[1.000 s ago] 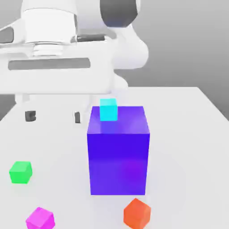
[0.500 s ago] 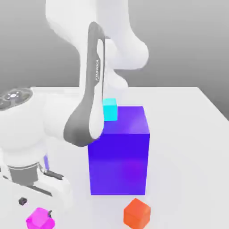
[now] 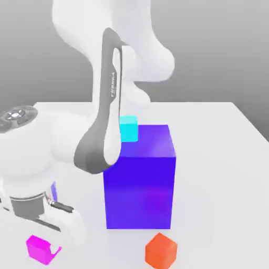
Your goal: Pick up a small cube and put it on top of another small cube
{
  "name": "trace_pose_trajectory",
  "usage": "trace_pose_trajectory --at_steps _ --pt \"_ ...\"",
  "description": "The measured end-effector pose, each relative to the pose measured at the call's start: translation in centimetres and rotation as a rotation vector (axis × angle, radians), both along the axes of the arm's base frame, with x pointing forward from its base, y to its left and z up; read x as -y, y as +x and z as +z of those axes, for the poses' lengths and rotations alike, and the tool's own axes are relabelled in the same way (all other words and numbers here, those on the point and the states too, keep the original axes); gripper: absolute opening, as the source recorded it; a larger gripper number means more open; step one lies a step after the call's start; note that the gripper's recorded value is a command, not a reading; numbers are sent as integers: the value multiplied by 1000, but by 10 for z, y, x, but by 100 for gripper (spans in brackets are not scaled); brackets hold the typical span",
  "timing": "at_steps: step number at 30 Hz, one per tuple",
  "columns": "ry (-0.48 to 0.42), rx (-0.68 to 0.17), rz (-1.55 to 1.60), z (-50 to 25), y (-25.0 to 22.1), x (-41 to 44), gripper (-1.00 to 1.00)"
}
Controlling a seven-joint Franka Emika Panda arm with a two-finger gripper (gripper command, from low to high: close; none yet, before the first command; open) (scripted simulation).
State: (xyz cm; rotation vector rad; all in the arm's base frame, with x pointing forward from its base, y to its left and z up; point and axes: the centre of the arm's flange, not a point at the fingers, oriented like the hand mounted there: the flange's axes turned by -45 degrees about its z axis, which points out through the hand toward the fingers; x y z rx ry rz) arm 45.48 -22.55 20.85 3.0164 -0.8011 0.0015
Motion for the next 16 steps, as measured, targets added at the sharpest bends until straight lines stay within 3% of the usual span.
trace_pose_trajectory --at_steps 7,13,14,16 --pt "11 6 -299 33 -138 81 -100" --pt "20 9 -310 -22 -148 79 -100" --pt "20 8 -311 -28 -148 79 100" --pt "20 8 -311 -28 -148 79 100"
